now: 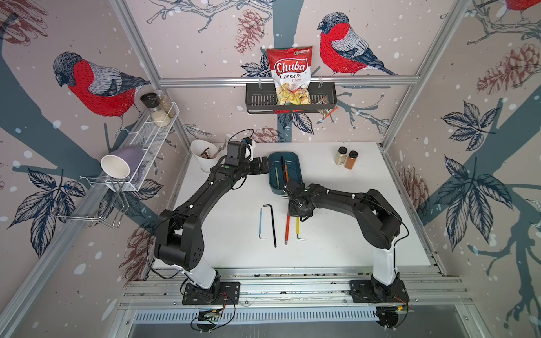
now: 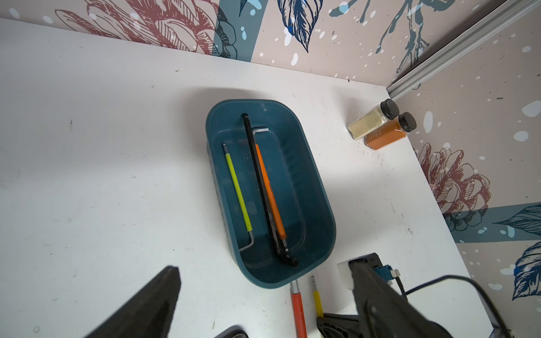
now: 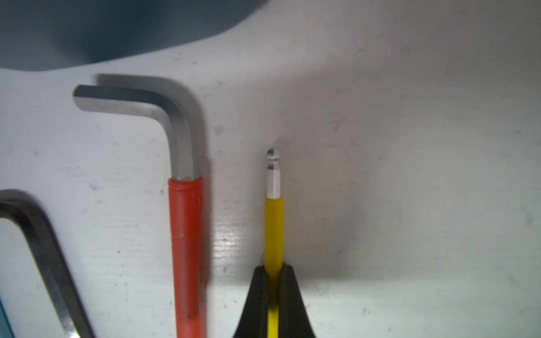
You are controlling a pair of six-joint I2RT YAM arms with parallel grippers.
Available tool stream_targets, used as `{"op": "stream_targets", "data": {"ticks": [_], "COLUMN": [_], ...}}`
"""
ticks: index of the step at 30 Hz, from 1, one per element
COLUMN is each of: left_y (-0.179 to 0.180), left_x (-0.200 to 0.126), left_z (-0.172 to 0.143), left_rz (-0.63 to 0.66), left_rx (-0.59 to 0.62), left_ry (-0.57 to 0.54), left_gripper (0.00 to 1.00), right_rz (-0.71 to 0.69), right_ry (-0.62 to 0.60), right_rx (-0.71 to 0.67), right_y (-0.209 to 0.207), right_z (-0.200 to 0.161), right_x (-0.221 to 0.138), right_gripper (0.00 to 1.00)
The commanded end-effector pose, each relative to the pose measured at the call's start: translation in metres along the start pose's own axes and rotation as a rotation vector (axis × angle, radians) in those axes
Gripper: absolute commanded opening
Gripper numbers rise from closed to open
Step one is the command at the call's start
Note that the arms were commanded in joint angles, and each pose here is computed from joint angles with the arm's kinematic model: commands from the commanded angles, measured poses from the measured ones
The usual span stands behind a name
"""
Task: Put the hex key on the desktop into the storage box
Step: Pick up the Allen key from the center of the board, then place the Allen key in the storage box.
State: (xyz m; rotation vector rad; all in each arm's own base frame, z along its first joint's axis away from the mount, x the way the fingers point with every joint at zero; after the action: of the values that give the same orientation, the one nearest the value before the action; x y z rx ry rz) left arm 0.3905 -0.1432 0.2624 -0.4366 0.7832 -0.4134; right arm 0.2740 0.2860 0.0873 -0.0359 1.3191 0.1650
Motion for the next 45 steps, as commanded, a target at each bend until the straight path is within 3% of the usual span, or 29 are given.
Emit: {"op": "stream_targets", "data": {"ticks": [1, 16, 25, 34, 45], "left_y": [0.0, 0.009, 0.009, 0.011, 0.014], "left_x": [0.001, 0.011, 0.013, 0.014, 0.018], "left_z": [0.002, -0.002, -0.003, -0.003, -0.004], "left_rz": [0.005, 0.037, 0.036, 0.046, 0.058], "left_rx": [0.007, -0.01, -0.013, -0.017, -0.02], "left_ry": [-0.003, 0.017, 0.026, 0.027, 0.039], "left_gripper": [0.95, 0.95, 0.95, 0.95, 0.95], "right_rz": [-0.005, 0.25, 0.384, 0.499, 0.489], "right_ry": [0.014, -0.298, -0.425, -0.465, -0.447], "right_rx": [-0.01, 0.088, 0.11, 0.142, 0.157], "right_y": [-0.012, -0.029, -0.038, -0.025, -0.01], "right_z": [-0.004, 0.039, 0.098, 0.172, 0.23], "right_x": [0.0, -0.097, -0.128, -0.111, -0.065], "right_gripper": [0.0, 0.0, 0.0, 0.0, 0.0]}}
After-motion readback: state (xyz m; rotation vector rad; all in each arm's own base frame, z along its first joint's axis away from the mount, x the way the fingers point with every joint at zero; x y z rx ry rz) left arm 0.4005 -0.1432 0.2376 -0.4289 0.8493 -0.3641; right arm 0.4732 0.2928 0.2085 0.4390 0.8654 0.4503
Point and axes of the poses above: each gripper's point midway between its finger pads, its own x axis out along the fingers, its own y axis along the line the jaws close on, z = x × y, the point moved 8 cm from there along -x, back along the fingers, and after that the axes turned 7 degrees about -x, right-handed, at the moved point
